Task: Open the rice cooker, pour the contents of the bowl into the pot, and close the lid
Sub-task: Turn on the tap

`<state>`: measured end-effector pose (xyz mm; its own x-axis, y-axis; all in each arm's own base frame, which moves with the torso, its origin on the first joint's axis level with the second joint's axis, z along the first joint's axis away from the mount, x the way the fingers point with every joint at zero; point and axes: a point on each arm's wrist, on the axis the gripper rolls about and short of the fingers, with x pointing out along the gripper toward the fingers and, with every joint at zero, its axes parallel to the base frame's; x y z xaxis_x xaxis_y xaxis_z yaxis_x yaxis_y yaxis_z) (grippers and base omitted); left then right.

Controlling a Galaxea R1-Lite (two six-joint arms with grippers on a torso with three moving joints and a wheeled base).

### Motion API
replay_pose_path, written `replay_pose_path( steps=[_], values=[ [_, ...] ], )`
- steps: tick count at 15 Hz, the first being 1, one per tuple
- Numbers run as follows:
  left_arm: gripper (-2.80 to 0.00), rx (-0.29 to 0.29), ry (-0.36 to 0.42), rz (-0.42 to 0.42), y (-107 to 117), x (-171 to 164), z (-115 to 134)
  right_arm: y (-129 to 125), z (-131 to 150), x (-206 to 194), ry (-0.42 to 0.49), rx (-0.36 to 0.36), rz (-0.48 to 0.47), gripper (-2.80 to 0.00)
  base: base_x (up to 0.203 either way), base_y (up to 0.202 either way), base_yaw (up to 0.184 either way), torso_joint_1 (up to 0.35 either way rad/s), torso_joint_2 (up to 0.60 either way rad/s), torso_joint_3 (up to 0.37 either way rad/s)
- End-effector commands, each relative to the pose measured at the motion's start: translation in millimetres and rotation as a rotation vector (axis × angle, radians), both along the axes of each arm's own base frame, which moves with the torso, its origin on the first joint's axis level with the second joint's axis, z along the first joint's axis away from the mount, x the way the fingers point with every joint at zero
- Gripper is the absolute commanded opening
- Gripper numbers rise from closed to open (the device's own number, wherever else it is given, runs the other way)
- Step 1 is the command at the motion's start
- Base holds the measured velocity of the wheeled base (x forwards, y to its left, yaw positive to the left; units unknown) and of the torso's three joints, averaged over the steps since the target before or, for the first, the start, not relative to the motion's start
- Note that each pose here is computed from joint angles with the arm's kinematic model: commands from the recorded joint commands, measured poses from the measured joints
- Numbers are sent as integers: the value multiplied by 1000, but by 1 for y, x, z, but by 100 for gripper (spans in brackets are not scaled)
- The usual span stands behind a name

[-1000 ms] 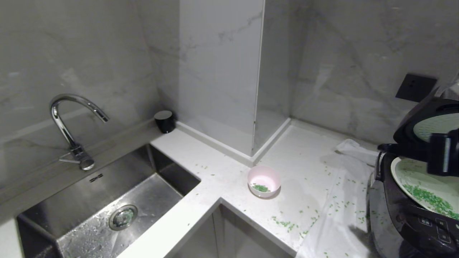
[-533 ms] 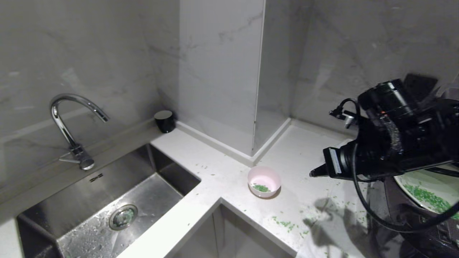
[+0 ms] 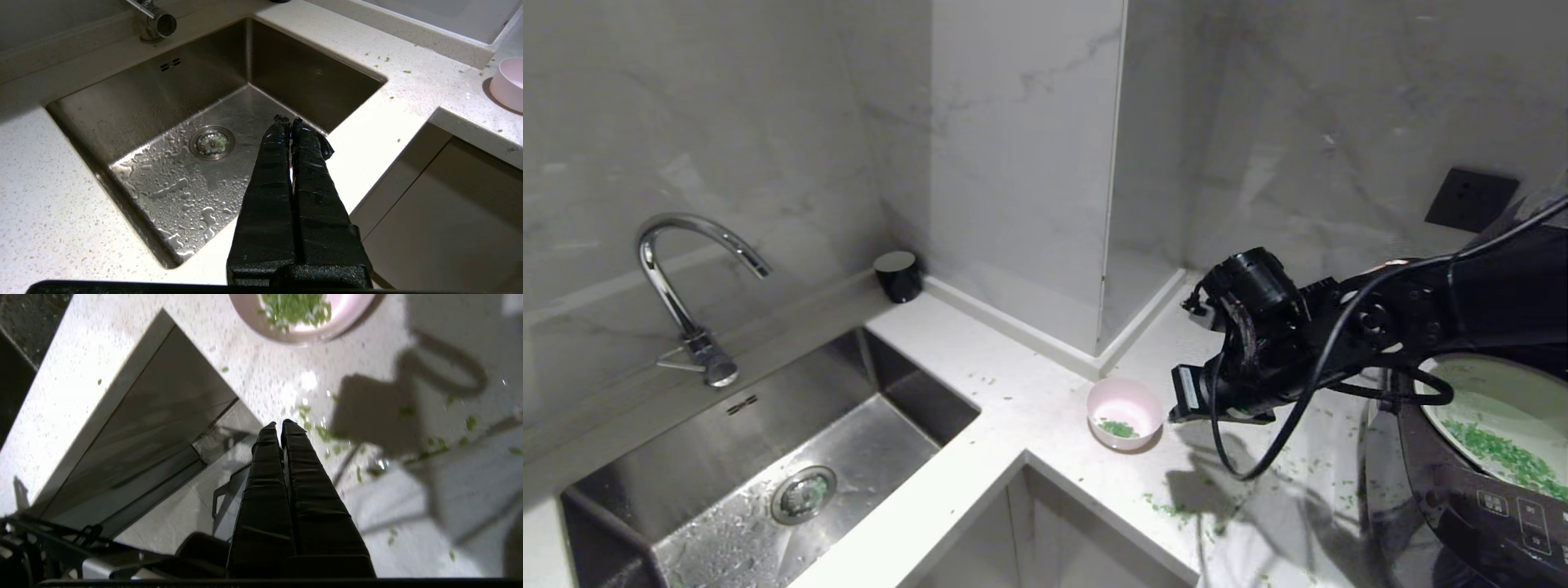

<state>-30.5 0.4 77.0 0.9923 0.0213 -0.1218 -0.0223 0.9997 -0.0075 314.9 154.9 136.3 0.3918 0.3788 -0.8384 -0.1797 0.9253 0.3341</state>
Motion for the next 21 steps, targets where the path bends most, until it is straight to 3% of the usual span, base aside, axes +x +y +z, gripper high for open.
replay_pose_path(
  steps=[1,14,16,21],
  values=[
    [-280,-1,-1,2,0,0,0,10,-29,18,14,-6,1,-280,0,0,0,0,0,0],
    [-280,-1,-1,0,0,0,0,39,-95,63,17,-44,-5,-280,0,0,0,0,0,0],
    [-280,-1,-1,0,0,0,0,47,-93,70,-14,-48,-39,-280,0,0,0,0,0,0],
    [-280,-1,-1,0,0,0,0,68,-95,72,-44,-53,-19,-280,0,0,0,0,0,0]
  ],
)
